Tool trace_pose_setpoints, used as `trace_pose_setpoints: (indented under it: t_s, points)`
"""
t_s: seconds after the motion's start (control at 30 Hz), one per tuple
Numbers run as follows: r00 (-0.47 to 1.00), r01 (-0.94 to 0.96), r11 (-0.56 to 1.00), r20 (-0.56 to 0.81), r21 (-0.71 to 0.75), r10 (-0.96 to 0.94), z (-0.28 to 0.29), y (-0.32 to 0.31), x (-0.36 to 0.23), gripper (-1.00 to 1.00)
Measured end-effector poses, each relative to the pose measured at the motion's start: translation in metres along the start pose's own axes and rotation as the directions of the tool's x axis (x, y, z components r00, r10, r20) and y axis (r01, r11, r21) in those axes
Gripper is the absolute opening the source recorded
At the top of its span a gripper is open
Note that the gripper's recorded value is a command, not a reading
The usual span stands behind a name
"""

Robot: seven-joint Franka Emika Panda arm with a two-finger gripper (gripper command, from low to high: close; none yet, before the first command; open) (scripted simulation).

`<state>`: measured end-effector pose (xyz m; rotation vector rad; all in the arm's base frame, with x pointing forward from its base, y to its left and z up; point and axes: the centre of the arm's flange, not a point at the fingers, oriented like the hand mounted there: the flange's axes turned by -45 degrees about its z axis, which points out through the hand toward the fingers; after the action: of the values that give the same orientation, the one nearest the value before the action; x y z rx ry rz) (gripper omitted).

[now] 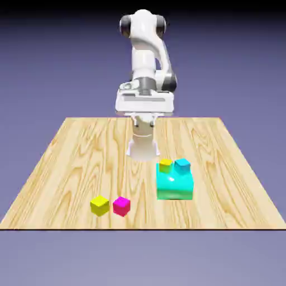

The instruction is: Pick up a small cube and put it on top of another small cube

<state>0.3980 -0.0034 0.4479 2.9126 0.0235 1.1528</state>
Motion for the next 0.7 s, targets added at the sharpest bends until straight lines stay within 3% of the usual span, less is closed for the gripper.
trace_pose_setpoints:
  t_s: [0.33, 0.7]
  points:
    - [0.893, -0.279, 0.949, 0.324, -0.149, 0.314, 0.110, 0.076, -0.033, 0.00]
    - [0.559, -0.474, 0.774, 0.536, -0.419, 0.632, 0.215, 0.165, -0.128, 0.00]
